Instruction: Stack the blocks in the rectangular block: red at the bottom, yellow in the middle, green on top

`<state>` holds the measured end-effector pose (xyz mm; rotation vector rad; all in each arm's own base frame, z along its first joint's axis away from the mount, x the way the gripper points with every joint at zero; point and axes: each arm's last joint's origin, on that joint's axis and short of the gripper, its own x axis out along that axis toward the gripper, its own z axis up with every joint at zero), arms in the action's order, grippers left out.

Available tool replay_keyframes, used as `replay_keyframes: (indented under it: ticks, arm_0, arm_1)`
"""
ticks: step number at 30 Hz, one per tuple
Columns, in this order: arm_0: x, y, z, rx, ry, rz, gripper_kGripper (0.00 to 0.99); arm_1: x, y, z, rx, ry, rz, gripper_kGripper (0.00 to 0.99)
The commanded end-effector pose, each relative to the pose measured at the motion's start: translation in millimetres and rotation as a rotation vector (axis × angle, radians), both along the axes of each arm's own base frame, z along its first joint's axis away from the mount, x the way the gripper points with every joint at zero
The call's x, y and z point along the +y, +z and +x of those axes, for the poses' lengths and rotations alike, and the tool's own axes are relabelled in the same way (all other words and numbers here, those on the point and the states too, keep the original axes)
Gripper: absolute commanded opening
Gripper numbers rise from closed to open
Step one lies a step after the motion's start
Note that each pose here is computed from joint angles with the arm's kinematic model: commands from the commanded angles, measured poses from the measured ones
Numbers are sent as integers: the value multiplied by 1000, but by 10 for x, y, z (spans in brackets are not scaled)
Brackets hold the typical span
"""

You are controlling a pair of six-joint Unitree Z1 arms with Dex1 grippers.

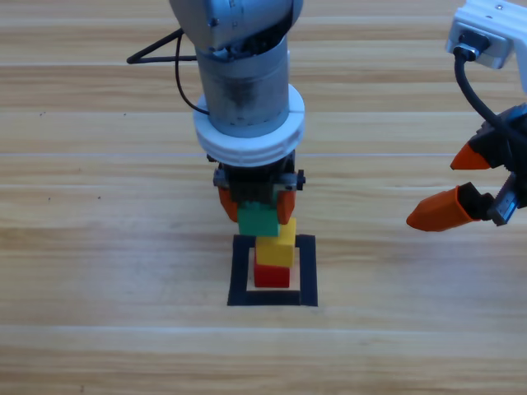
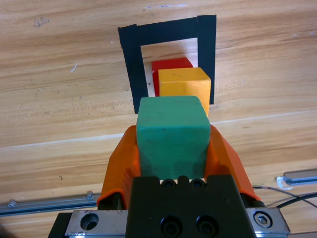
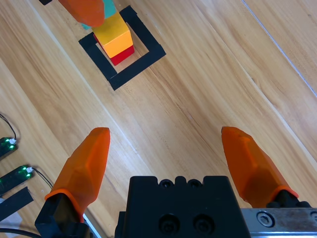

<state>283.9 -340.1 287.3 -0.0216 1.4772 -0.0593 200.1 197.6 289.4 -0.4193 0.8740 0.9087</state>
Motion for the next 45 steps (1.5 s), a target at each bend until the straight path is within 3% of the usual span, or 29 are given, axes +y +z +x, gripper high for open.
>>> replay_keyframes:
  ticks: [1,38,40,41,43,44,45]
  arm_0:
    - [-160,-265,-11,39,-14,47,103]
    - [-292,-453,27,46,-18,73,110]
    - [-287,-442,24,44,-18,72,192]
    - [-293,-439,20,42,-19,72,345]
    - [-299,-442,8,41,-14,74,805]
    - [-302,-435,1,40,-14,72,969]
    - [-300,-417,0,36,-13,70,989]
  arm_1:
    - [-36,-35,-111,11,29,-15,990]
    - [-31,-20,-141,11,37,-17,990]
    - [-25,-23,-152,13,42,-19,990]
    - [-19,-23,-158,13,45,-19,990]
    - [-14,-18,-159,12,46,-18,990]
    - [-13,-14,-157,11,46,-17,990]
    - [-12,-11,-157,11,46,-17,990]
